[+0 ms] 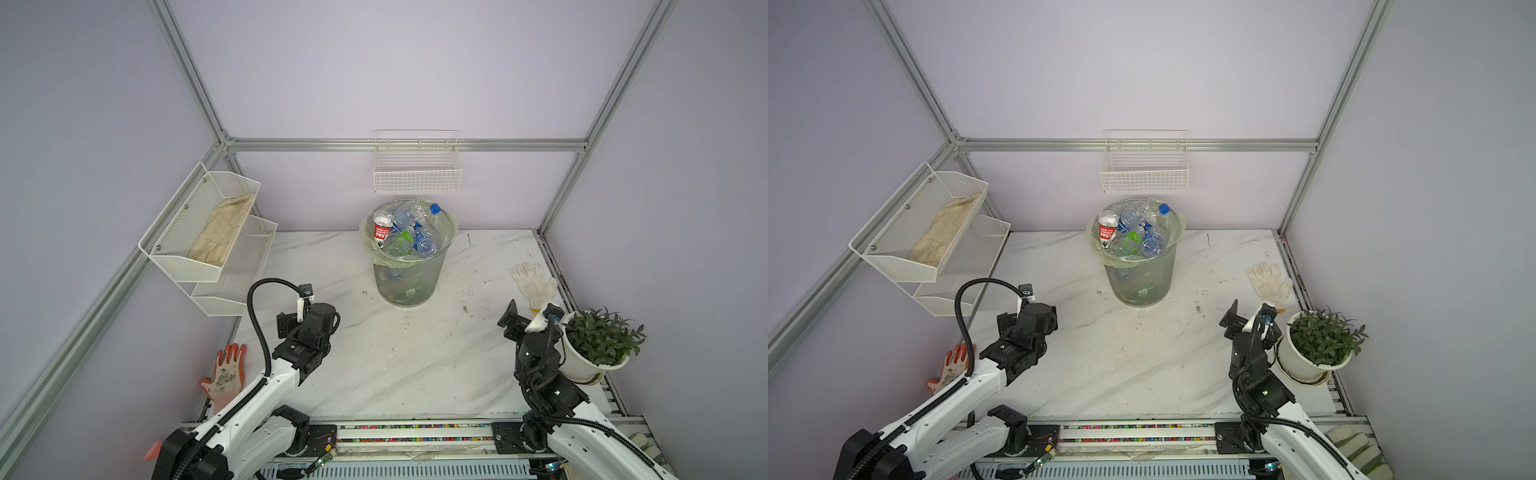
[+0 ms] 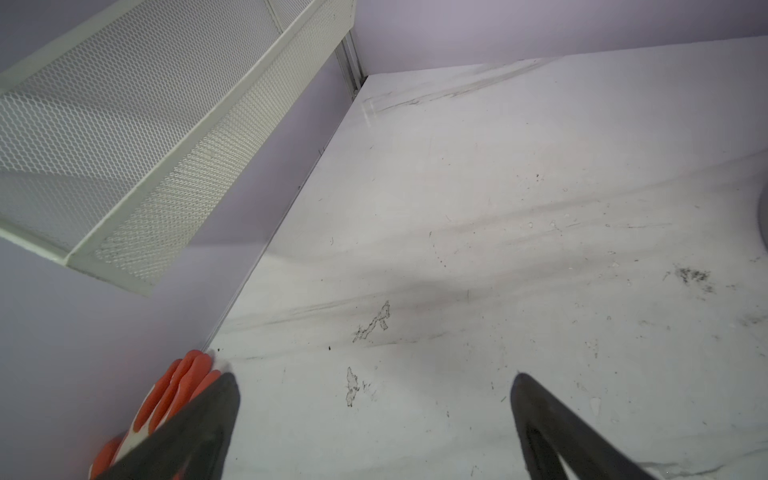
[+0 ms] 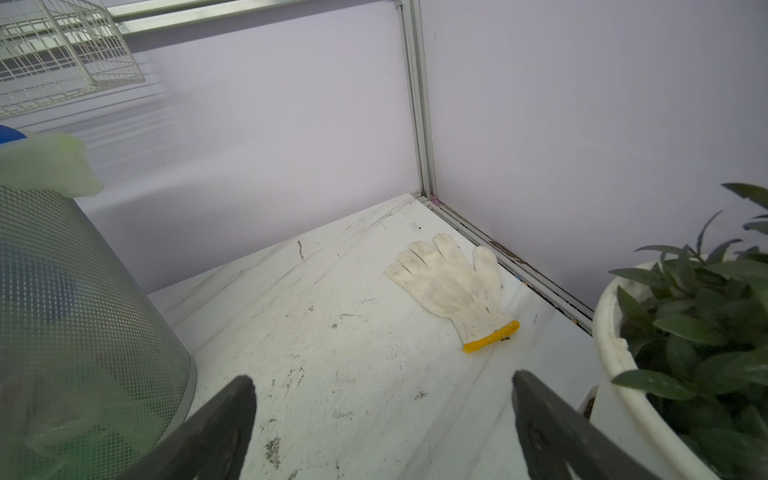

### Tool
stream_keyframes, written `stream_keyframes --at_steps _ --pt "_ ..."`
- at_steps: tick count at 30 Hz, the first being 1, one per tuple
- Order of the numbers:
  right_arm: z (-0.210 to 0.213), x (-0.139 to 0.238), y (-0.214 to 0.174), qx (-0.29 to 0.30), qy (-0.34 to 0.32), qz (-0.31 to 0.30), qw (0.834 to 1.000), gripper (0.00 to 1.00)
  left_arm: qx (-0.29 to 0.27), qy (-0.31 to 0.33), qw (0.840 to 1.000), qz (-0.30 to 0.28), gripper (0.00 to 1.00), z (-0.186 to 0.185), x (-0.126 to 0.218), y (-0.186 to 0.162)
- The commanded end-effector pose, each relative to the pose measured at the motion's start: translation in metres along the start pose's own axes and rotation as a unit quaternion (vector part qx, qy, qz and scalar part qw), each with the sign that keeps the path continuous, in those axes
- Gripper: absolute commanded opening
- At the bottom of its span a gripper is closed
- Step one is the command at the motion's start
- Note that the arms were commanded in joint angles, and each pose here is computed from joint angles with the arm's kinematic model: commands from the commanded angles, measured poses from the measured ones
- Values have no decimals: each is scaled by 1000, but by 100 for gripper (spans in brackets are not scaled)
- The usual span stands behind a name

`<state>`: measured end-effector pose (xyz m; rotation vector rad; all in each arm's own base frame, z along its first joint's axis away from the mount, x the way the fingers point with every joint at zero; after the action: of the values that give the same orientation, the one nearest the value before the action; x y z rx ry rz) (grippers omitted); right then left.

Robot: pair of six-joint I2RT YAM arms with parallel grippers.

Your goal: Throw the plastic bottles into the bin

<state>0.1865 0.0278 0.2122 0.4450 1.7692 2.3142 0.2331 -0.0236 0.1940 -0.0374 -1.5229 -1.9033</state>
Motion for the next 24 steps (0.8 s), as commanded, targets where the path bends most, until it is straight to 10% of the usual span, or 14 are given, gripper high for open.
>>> stream_keyframes --at_steps 1,24 --pt "-3 -1 1 -9 -12 -22 1000 97 3 29 1000 -6 100 -1 -3 -11" --pt "-5 -5 -8 -23 -25 -40 999 98 -4 58 998 -10 100 -6 -5 -37"
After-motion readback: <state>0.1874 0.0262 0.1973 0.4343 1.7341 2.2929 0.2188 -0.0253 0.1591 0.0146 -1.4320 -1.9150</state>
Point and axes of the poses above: each gripper's point midway between its finger pads, its own x axis back along the fingers, its own z axis along the line the jaws close on, y = z × x, the point moved 8 cm from there along x, back along the fingers, and after that the axes turned 2 degrees about -x, right-handed, at the moved point
